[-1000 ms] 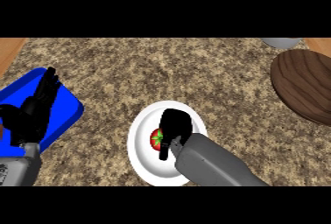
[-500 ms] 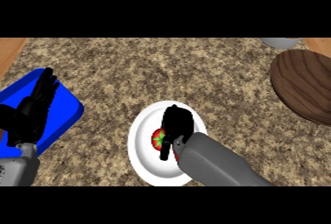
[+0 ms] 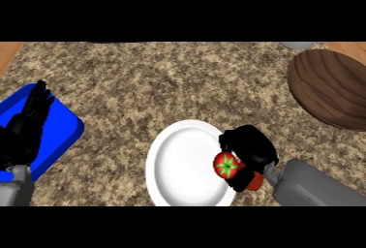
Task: Pick the tomato from the plate and place it in the bowl
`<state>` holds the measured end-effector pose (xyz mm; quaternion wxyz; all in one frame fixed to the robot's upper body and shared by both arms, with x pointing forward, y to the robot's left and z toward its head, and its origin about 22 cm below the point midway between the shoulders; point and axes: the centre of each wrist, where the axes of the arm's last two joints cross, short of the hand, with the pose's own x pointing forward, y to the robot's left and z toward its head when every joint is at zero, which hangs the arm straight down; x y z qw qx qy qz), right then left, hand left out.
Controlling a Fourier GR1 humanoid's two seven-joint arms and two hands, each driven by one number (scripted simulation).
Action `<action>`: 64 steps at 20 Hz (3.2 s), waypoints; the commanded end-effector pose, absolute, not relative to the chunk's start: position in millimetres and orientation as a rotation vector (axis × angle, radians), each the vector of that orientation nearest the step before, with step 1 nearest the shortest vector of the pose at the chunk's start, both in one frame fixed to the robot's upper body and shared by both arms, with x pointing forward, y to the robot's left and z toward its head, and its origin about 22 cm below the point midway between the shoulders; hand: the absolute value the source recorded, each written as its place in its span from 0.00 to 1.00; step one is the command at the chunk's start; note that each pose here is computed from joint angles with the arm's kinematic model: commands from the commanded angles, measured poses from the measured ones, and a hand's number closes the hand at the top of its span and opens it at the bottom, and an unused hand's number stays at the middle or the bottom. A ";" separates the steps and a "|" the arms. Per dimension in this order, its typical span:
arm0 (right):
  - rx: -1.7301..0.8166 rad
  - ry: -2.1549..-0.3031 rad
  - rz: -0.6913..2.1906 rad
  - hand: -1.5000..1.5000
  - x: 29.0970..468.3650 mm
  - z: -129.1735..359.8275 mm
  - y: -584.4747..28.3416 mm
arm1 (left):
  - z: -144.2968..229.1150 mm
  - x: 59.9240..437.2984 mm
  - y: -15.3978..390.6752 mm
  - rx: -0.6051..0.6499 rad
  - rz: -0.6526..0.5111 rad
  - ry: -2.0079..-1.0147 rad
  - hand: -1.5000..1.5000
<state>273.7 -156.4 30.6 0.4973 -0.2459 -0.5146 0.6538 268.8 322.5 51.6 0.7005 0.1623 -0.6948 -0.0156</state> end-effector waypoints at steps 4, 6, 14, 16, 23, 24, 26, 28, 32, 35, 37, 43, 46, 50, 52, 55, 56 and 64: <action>-0.761 -1.606 1.559 1.00 272.1 119.7 -257.1 | 58.6 272.0 323.4 0.381 -0.013 -1.536 0.50; -0.844 -1.719 1.410 1.00 271.4 144.6 -271.5 | 49.4 263.3 330.9 0.389 -0.012 -1.537 0.50; -0.832 -1.819 1.044 1.00 262.2 209.0 -342.4 | 58.5 265.7 326.5 0.376 -0.033 -1.561 0.50; -0.815 -1.819 1.006 1.00 262.4 232.8 -363.3 | 53.1 270.4 316.4 0.350 -0.026 -1.542 0.50; -0.722 -1.763 0.901 1.00 280.6 209.1 -420.5 | 67.7 283.3 306.7 0.323 -0.065 -1.555 0.50; -0.728 -1.774 0.844 1.00 295.8 211.8 -425.5 | 50.9 277.5 295.6 0.311 -0.077 -1.568 0.50; -0.742 -1.742 0.878 1.00 306.7 199.9 -433.6 | 61.4 271.9 304.3 0.292 -0.083 -1.566 0.50; -0.722 -1.740 0.872 1.00 316.2 173.3 -432.6 | 59.8 276.4 297.9 0.313 -0.091 -1.577 0.50; -0.730 -1.740 0.862 1.00 352.3 175.2 -434.1 | 55.2 281.1 311.5 0.292 -0.098 -1.591 0.50; -0.758 -1.733 0.838 1.00 361.6 147.3 -446.5 | 65.1 281.6 295.3 0.280 -0.099 -1.599 0.50; -0.756 -1.718 0.844 1.00 377.1 159.8 -443.5 | 53.6 278.2 289.7 0.270 -0.099 -1.605 0.50; -0.888 -1.366 0.986 1.00 360.2 120.3 -471.8 | 63.3 285.5 291.3 0.275 -0.107 -1.614 0.50; -0.751 -1.365 0.928 0.00 367.5 118.1 -471.6 | 57.9 287.7 276.2 0.257 -0.117 -1.590 0.50; -0.625 -1.397 1.004 0.00 361.0 103.6 -477.3 | 60.4 287.6 278.6 0.260 -0.100 -1.602 0.50; -0.553 -1.502 0.860 0.00 361.8 118.9 -485.6 | 52.3 278.7 279.2 0.266 -0.121 -1.611 0.50; -0.381 -1.636 0.610 0.00 362.9 118.2 -486.6 | 69.7 292.6 286.1 0.284 -0.101 -1.612 0.50; -0.337 -1.673 0.537 0.00 360.8 122.0 -491.6 | 65.3 289.8 277.7 0.268 -0.114 -1.597 0.50; -0.156 -1.724 0.202 0.00 321.1 153.6 -545.4 | 67.3 284.9 291.6 0.295 -0.112 -1.612 0.50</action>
